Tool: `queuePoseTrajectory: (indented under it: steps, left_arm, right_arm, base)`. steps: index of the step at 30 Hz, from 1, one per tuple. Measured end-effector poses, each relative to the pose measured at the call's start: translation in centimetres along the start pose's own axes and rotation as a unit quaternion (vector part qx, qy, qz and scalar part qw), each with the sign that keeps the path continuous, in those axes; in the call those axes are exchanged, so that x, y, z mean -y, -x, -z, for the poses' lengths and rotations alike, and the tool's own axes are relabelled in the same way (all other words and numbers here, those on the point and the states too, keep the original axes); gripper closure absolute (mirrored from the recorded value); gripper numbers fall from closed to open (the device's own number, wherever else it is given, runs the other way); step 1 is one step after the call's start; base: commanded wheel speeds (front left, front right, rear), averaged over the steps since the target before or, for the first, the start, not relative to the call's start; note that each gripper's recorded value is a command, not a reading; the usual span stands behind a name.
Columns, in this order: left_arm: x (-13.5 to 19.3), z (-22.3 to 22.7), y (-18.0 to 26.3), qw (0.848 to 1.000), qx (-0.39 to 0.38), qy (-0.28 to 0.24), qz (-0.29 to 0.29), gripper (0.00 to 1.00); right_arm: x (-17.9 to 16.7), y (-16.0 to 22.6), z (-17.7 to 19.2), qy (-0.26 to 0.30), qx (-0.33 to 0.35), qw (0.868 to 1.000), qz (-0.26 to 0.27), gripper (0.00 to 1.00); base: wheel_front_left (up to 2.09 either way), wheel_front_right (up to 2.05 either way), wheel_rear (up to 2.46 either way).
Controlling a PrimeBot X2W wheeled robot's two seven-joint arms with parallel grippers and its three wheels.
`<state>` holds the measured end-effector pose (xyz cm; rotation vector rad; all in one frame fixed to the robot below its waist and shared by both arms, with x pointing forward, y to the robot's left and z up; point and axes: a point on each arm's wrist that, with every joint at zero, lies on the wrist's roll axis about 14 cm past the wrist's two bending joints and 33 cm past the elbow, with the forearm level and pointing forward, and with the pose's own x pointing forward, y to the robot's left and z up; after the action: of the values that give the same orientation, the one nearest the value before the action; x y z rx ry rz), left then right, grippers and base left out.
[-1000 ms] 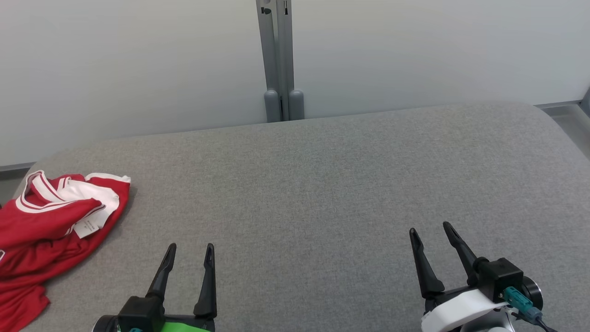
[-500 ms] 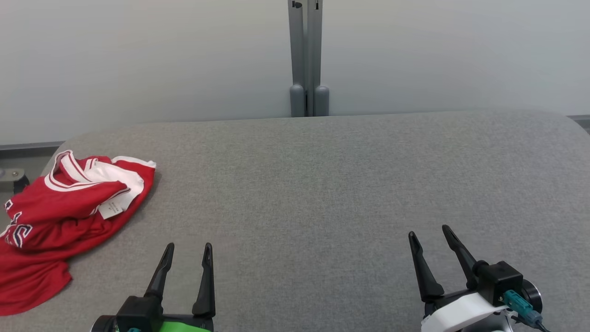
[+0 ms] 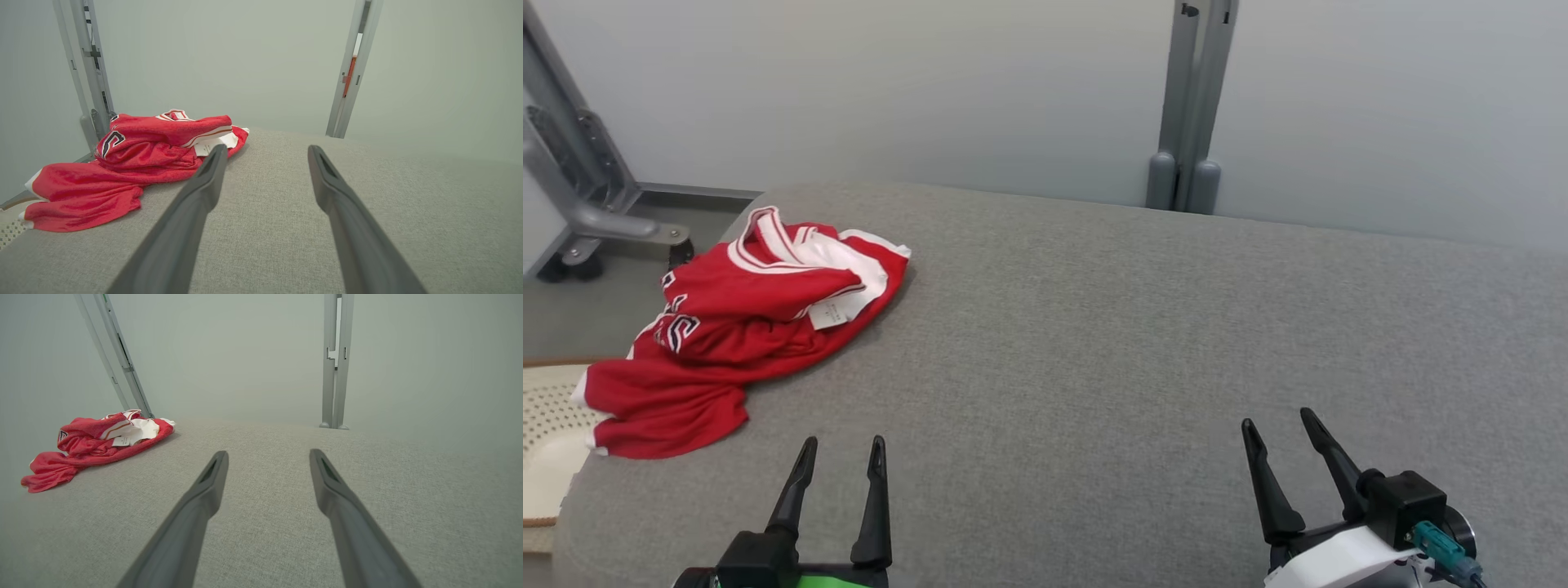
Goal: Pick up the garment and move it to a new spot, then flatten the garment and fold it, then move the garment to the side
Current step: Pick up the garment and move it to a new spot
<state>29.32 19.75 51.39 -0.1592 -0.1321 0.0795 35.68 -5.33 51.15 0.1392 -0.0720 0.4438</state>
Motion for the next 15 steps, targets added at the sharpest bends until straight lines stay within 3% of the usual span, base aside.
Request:
queuePoseTrajectory:
  steps: [15]
  left_arm:
    - [-6.7, -1.4, 5.4, 0.992, 0.024, -0.003, -0.127, 0.00]
  right_arm:
    - [-6.4, -2.7, 0.9, -0.005, -0.015, 0.994, -0.106, 0.00]
  base:
    - [0.00, 0.00, 0.00]
